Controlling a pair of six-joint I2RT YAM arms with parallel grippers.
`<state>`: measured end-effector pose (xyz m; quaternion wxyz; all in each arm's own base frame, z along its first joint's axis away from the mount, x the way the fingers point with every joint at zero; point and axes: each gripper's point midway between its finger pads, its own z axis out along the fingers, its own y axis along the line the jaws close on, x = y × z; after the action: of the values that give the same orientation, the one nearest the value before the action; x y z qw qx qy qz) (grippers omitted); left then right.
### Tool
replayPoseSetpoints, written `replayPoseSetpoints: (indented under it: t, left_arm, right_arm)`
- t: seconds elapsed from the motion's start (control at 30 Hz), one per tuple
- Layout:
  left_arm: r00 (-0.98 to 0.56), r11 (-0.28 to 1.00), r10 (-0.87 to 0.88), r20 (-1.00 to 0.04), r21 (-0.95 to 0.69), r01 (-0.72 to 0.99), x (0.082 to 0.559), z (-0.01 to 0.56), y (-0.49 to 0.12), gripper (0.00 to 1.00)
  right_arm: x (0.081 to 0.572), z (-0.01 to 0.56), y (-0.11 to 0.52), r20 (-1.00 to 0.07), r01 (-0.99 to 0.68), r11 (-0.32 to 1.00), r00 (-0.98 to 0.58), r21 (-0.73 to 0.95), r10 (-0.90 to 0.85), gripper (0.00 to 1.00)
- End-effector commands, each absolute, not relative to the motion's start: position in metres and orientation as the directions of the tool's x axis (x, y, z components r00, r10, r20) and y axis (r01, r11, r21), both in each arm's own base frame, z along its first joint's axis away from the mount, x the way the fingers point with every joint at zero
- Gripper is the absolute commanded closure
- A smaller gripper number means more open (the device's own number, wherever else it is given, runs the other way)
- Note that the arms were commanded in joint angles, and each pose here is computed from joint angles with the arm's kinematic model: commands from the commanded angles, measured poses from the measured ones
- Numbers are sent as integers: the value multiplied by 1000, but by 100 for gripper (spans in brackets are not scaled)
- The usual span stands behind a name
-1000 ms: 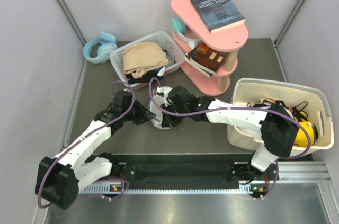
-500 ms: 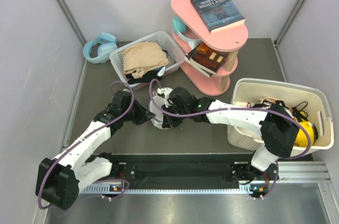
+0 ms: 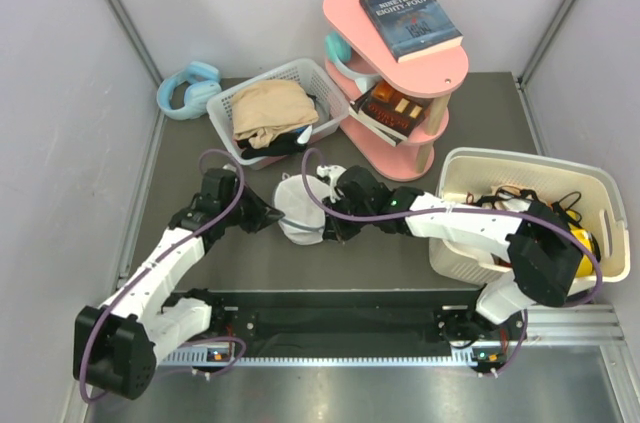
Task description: Unzip the laundry bag and remove the bra
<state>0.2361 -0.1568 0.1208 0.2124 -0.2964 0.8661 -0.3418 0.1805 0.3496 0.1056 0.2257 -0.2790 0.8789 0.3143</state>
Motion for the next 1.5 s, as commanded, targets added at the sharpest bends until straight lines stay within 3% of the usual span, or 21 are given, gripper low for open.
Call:
replayPoseSetpoints:
  t: [0.0,0.1,0.2,0.27,0.4,0.57,0.8,1.2,1.37,1.47]
  left_arm:
    - [-739,630,-618,-268,-731,-262,264,145,-158,100]
    - [-754,655,-588,-293,-719,-231,275,150,-161,100]
    - [-769,661,-570,-290,-717,-220,280,154,-165,68]
    - [-772,666,-567,-287,-711,-225,279,159,-164,32]
    - [-765,698,-578,-286,-658,-282,261,154,-150,14]
    - [-760,699,-598,-256,-631,-337,228,145,-137,13]
    - [-755,654,-628,-190,-655,-379,204,131,-139,20]
    - [-745,589,-646,-167,-730,-347,222,136,-155,28]
    - [-758,581,-634,-152,-741,-336,224,131,-163,36]
    - [-762,567,-631,-142,-756,-329,226,129,-168,47]
  right_arm:
    - [188,126,349,-613,-646,646,-718,407,-331,100]
    - [185,128,353,-612,-655,633,-714,413,-339,100]
    - [181,128,360,-603,-659,614,-719,434,-345,100]
    - [178,129,365,-600,-663,601,-720,446,-349,100]
    - [168,129,380,-594,-684,566,-711,460,-377,100]
    - [159,130,398,-594,-716,527,-688,458,-417,100]
    - [149,133,420,-595,-742,483,-666,465,-449,100]
    - [145,131,423,-590,-748,480,-660,458,-465,100]
    - [145,131,422,-591,-749,483,-658,453,-467,100]
    - [145,130,422,-588,-749,485,-658,452,-470,100]
